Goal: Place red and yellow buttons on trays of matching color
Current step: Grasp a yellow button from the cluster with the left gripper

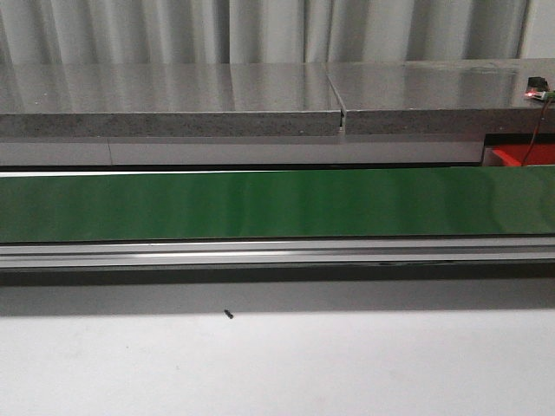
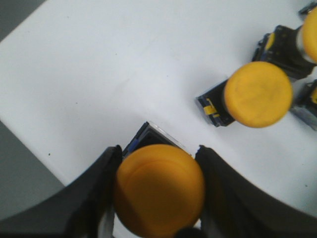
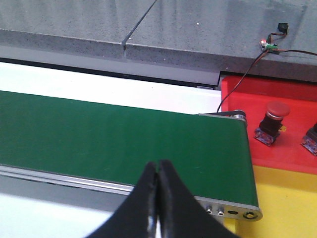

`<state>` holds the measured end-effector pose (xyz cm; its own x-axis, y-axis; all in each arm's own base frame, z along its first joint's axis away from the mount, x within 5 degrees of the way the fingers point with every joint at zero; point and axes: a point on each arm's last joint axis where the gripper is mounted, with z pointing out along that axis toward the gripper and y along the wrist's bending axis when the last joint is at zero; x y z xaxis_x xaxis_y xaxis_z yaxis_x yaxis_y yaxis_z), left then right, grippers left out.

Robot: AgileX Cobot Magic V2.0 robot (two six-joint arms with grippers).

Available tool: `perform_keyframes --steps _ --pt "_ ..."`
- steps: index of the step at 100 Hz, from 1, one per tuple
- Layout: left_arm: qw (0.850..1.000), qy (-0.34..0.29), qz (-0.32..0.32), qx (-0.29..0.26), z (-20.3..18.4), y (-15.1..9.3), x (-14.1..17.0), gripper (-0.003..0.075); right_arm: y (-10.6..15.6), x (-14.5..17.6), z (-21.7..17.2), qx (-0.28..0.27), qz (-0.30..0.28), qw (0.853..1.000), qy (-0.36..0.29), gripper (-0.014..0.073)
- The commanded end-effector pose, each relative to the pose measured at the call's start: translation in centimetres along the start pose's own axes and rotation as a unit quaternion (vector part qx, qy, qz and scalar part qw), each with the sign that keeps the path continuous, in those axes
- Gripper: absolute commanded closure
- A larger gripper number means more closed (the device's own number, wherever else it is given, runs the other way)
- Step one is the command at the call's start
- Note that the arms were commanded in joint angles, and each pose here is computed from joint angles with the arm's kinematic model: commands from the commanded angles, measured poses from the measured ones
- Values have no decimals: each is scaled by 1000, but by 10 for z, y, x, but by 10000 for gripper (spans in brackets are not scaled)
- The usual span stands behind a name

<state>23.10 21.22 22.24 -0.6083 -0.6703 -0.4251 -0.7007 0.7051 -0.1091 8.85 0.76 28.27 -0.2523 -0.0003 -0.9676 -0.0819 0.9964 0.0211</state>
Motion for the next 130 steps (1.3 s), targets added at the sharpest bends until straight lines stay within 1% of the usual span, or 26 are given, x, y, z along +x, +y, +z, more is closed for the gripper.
perform_keyframes --steps 1,6,17,32,54,69,92,105,120,125,130 --pt "998 -69 -8 12 -37 -4 -4 583 -2 -13 -3 13 4 999 -37 661" --pt "996 -83 -7 17 -51 -7 1 583 -2 -13 -3 13 4 999 -37 661" --pt "995 -94 14 28 -74 -19 8 583 -2 -13 -3 13 4 999 -37 661" --pt "990 -118 58 59 -94 -46 16 583 -2 -13 -3 13 4 999 -37 661" --pt "980 -109 119 116 -94 -92 28 583 -2 -13 -3 13 4 999 -37 661" --pt "972 -107 153 142 -94 -120 26 583 -2 -13 -3 13 4 999 -37 661" --pt "967 -55 193 158 -67 -156 23 583 -2 -13 -3 13 4 999 -37 661" --pt "965 -34 204 159 -54 -166 26 583 -2 -13 -3 13 4 999 -37 661" --pt "966 -19 206 155 -48 -167 28 580 -2 -13 -3 13 4 999 -37 661" --pt "966 -20 207 155 -48 -167 28 564 -2 -13 -3 13 4 999 -37 661" --pt "966 -19 208 155 -48 -167 28 512 -2 -13 -3 13 4 999 -37 661"
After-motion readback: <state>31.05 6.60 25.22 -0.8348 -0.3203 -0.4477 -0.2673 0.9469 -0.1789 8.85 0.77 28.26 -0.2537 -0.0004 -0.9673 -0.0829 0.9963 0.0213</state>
